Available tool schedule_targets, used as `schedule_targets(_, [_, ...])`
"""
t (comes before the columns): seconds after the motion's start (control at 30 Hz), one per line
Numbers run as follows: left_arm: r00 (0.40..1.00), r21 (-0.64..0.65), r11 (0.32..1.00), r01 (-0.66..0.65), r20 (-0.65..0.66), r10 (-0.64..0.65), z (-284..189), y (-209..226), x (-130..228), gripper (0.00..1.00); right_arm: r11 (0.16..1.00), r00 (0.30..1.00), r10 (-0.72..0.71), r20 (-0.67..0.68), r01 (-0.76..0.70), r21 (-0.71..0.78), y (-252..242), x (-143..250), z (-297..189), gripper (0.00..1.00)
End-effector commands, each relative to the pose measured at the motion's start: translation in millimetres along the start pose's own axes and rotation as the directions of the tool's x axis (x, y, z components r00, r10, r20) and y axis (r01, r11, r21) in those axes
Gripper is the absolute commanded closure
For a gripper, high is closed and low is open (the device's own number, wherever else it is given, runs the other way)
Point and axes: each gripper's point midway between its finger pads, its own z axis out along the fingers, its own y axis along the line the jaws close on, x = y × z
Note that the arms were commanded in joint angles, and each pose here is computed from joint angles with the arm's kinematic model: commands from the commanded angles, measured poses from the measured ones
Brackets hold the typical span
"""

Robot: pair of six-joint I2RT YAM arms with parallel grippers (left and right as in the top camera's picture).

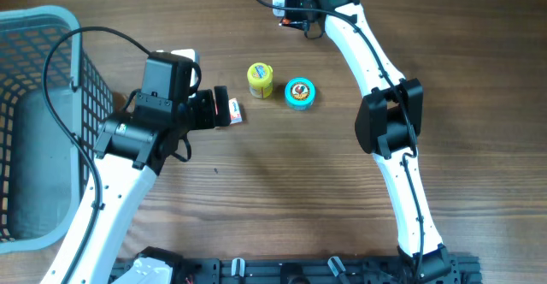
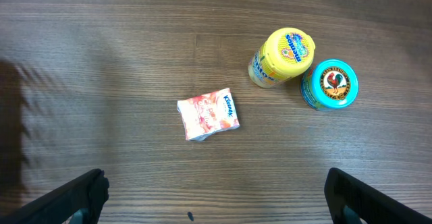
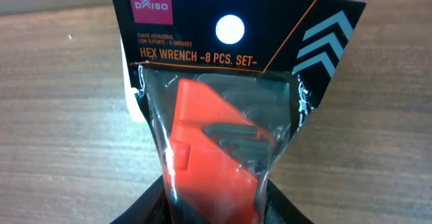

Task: Scan the item barcode
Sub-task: 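Keep the package at the scanner, adjusting its angle with the right gripper, then carry the wrench package right and drop it at the table's right edge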

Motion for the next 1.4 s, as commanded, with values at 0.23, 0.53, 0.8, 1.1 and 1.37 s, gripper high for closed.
schedule_targets(0.23, [1.000,0.013,1.000,0.021,0.010,-0.021,-2.1,-1.5,-3.9,0.00,0.998,0.999,-0.047,-0.025,0.048,0.041,-1.9,-9.6,-51.6,0.83])
schedule_targets(0.53, [0.999,0.018,1.000,0.021,0.024,-0.021,-2.2,-2.6,-7.2,0.00,0.926,0.991,0.052,-0.126,0.000,0.376,-74.5,8.5,-138.3,0.87])
schedule_targets(0.8, [0.998,0.054,0.997,-0.048,0.037,0.046,-9.9,-24.4,-1.7,0.00,0.864,0.958,0.219,-0.184,-0.103,0.492,-159.8,19.0,-189.5,0.95])
schedule_targets(1.1, [0.985,0.114,0.984,-0.140,0.114,0.127,-37.5,-55.8,3.2,0.00,0.709,0.878,0.470,-0.092,-0.314,0.631,-318.0,29.4,-236.1,0.95])
schedule_targets(1.37, [0.984,0.128,0.981,-0.149,0.122,0.133,-41.3,-60.6,4.5,0.00,0.532,0.734,0.679,0.008,-0.500,0.683,-422.2,72.1,-279.4,0.94])
